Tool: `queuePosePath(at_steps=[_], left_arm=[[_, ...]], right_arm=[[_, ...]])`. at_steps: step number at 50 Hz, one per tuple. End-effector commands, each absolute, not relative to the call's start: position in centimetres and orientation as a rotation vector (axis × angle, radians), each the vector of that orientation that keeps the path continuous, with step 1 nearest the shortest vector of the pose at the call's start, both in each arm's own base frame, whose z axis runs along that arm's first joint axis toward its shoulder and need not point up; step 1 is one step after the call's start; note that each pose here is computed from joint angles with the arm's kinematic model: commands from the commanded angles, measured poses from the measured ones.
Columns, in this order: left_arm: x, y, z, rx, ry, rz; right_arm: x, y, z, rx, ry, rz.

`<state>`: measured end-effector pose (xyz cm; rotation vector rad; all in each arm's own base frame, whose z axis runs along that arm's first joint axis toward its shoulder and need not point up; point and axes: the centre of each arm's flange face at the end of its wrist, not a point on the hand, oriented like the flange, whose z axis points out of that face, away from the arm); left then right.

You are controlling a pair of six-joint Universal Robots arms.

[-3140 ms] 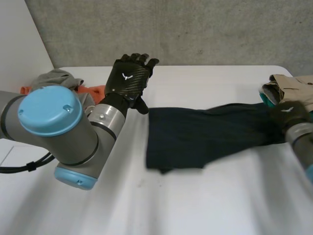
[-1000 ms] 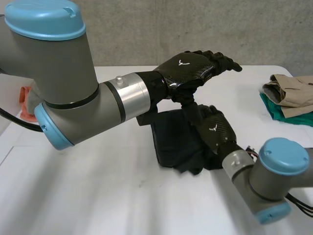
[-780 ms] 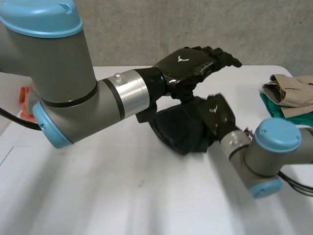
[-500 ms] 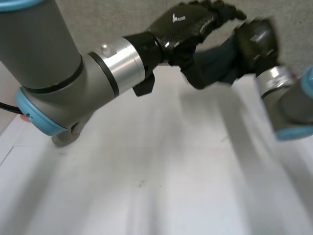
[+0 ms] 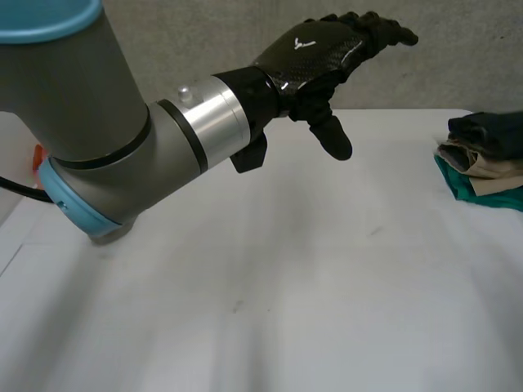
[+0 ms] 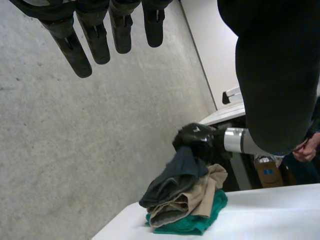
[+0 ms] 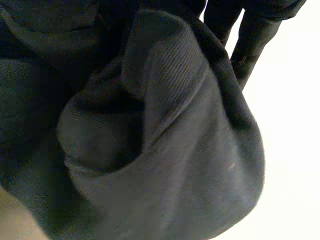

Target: Fold the laundry.

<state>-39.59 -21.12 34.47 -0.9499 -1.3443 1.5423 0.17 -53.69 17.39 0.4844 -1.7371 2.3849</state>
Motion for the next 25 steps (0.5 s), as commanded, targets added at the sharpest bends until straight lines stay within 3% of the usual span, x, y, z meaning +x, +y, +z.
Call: queuePosePath(at_steps=[1,5,11,16,21,25], left_arm=[[-40.1,-20.9,33.6,-0.954,-1.359,1.524],[-40.3,-20.5,33.6,-0.958,-1.354,1.518],[-40.4,-20.1,33.9,-0.963,-1.342,1.516],[-40.5,-19.8,34.0,-0.963,-1.336,1.514],[-40.5,-19.6,34.0,-0.966,-1.339,1.51],[-40.4,-19.6,34.1,-0.961,-1.339,1.513]], right_arm=[[-1.4,-53.6,12.4,0.558,-1.882,2.351],[-1.0,-53.2,13.7,0.591,-1.872,2.368],[-1.3,-51.7,19.5,0.491,-1.784,2.358],[-1.5,-49.5,22.4,0.401,-1.873,2.28],[-4.1,-47.3,23.1,0.328,-2.021,2.048],[-6.2,-45.3,27.3,0.408,-1.865,1.754]])
